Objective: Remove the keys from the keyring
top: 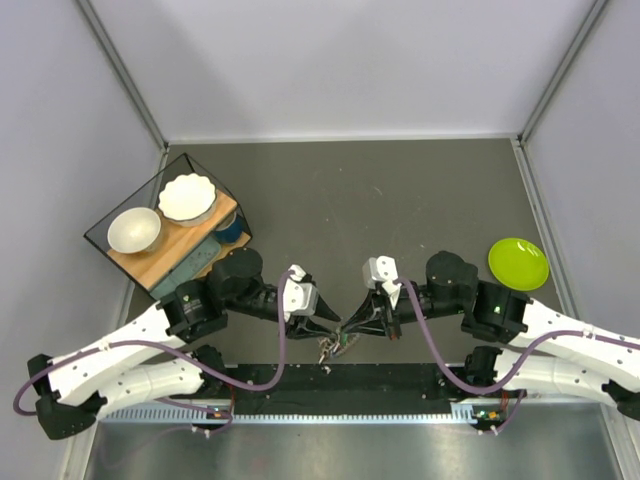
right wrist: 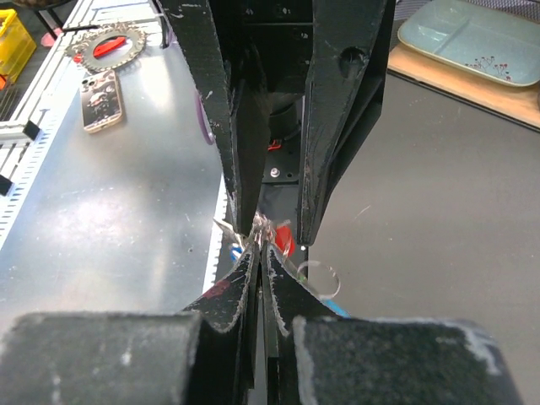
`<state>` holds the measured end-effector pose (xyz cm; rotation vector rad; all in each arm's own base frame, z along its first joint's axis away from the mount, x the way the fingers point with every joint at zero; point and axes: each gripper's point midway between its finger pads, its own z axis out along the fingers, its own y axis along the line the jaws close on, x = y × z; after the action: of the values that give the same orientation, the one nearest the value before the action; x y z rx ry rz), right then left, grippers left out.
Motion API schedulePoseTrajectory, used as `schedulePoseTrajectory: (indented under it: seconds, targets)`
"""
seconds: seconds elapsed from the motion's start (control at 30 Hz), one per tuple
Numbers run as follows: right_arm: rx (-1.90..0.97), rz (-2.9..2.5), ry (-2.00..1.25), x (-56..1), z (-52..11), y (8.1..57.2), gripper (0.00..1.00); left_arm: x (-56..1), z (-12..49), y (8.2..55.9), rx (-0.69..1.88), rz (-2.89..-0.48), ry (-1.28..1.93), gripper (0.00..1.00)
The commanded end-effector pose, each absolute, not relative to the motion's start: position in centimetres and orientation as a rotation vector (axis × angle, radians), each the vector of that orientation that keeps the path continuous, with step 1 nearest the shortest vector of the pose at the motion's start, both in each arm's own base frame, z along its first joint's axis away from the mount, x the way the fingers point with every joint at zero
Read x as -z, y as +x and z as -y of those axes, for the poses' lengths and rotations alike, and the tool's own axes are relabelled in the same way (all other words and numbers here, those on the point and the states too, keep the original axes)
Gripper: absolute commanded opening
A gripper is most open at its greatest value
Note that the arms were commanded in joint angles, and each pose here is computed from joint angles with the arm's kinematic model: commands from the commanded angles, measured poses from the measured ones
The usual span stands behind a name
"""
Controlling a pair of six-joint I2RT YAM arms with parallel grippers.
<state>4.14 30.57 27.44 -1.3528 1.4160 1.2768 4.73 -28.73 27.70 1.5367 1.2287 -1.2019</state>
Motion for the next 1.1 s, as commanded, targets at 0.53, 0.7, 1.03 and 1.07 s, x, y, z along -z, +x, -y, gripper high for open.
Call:
schedulePoseTrajectory:
  seconds: [0.53,0.7,1.03,1.07]
  targets:
    - [-1.314,-1.299,-1.297,-31.3,-31.4,4.1,0.00,-27.3,28.6,5.0,1.185,-1.259,1.533,0.36]
    - [-1.302,-1.297,-1.280,-31.6,-31.4,4.4,0.00,-28.1,28.3,5.9,1.165,-1.320,1.410,0.36]
    - [-1.271,-1.316,-1.238,-32.0,-31.5,5.3,0.00,-28.6,27.7,6.3,1.186,-1.371,1.261,0.36]
    - [-1.271,-1.317,-1.239,-31.9,-31.6,5.3,0.00,-28.5,27.7,6.4,1.201,-1.386,1.238,0.36]
